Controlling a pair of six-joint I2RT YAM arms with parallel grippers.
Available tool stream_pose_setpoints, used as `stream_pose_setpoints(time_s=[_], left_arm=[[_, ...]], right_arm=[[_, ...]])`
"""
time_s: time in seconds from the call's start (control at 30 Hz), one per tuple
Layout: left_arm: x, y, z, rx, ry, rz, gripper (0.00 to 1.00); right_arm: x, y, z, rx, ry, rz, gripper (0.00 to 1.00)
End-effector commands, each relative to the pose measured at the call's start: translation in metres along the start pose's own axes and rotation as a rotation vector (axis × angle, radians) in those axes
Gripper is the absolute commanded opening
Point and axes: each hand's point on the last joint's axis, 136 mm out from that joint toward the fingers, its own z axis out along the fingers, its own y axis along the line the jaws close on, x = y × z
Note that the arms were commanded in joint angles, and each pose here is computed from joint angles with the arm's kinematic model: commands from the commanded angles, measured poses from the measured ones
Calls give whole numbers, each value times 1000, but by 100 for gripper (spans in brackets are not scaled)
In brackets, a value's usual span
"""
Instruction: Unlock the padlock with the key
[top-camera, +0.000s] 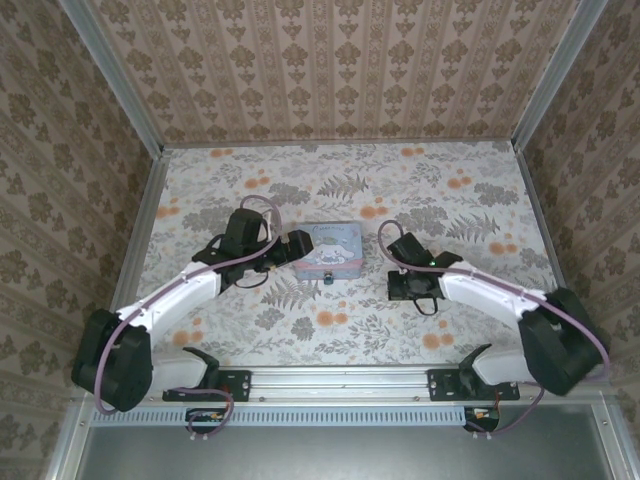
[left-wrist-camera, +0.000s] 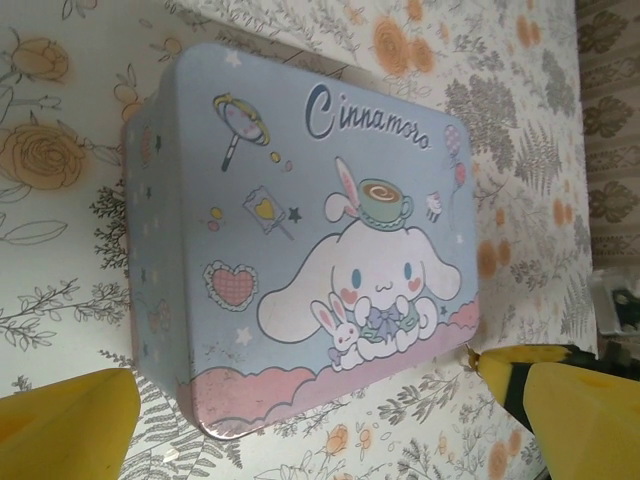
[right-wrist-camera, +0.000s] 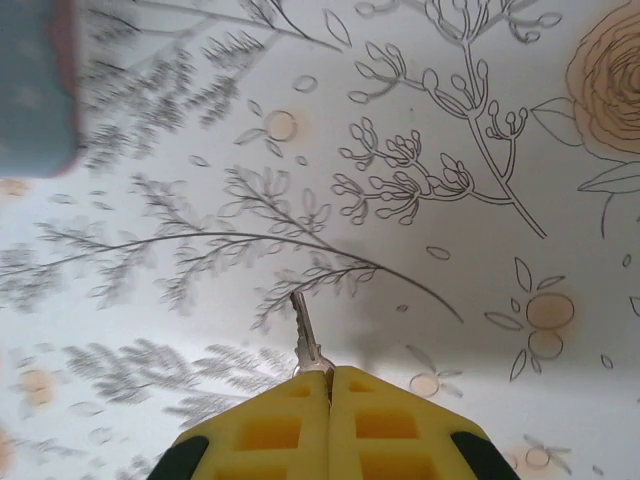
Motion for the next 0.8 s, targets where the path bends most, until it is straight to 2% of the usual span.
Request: stream_pose_setpoints(time_s=[0.0, 0.27, 0.43, 0.63, 0.77], left_arm=[[-3, -11, -7, 53, -25, 52, 100], [0, -28, -3, 130, -18, 87, 100], [13, -45, 8, 218, 8, 72, 98], [21, -72, 18, 325, 34, 80, 92], [20, -81, 22, 374, 49, 69, 85]], right_arm=[[-5, 16, -14, -112, -54, 65, 0], [-24, 43, -36, -272, -130, 125, 0], [-37, 66, -51, -425, -192, 172, 0], [-56, 102, -70, -634, -218, 224, 0], [-67, 118, -76, -703, -219, 241, 0]])
